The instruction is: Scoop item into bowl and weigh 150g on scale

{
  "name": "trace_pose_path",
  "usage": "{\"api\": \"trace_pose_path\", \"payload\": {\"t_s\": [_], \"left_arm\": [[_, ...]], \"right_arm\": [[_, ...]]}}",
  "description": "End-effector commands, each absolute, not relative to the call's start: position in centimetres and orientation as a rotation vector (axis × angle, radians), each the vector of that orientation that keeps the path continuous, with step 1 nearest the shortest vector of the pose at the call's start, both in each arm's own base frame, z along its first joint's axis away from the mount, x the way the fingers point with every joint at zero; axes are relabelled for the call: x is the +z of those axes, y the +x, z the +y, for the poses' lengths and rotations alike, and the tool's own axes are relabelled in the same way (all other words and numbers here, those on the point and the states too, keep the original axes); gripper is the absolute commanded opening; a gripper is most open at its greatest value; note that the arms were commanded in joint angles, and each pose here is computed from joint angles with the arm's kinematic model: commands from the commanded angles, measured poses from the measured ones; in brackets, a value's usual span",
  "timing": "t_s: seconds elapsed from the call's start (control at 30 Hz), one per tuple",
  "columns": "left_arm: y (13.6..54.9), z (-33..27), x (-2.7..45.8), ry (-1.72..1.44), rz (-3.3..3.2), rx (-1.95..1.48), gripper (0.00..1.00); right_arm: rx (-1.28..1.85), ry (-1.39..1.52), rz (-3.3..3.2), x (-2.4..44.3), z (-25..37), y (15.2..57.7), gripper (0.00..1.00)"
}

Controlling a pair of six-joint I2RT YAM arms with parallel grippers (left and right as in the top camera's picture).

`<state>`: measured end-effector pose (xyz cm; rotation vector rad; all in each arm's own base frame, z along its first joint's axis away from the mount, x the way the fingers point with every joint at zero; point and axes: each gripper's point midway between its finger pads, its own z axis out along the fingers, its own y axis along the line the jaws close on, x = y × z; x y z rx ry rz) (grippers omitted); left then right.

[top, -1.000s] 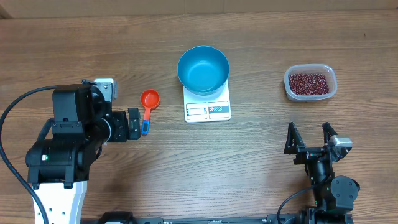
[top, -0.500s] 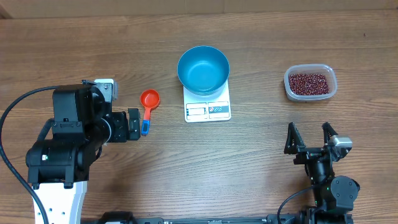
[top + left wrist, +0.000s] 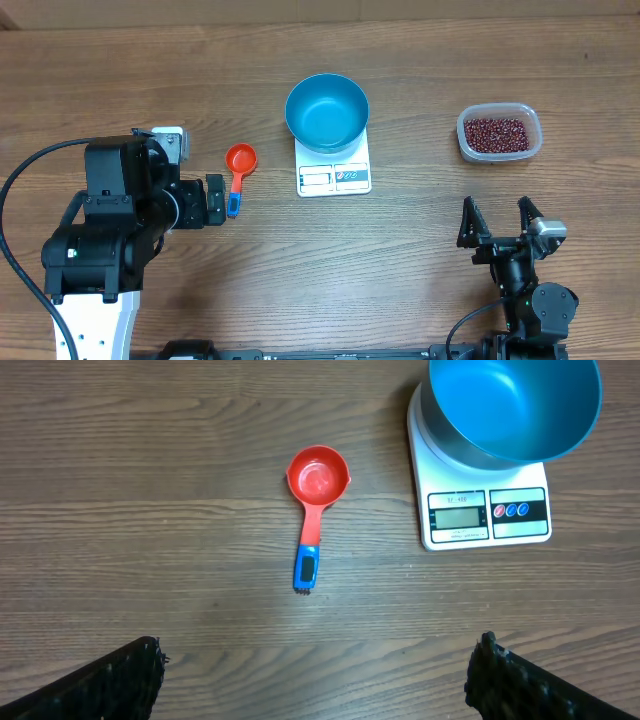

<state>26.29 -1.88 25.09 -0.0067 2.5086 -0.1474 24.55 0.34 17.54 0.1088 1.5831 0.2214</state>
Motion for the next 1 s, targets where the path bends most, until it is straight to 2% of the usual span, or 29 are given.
{"api": "trace_pose_path", "payload": {"t_s": [0.0,0.97], "left_arm": [[26.53,-1.75,25.91,0.016,2.491,-0.135,1.00],[26.83,-1.63,25.12,0.011,2.525,-0.128,1.00]], "right_arm": [[0.220,0.115,1.580,17.33,0.30,24.56,1.00],[0.220,0.116,1.580,17.33,0.29,24.56,1.00]]}}
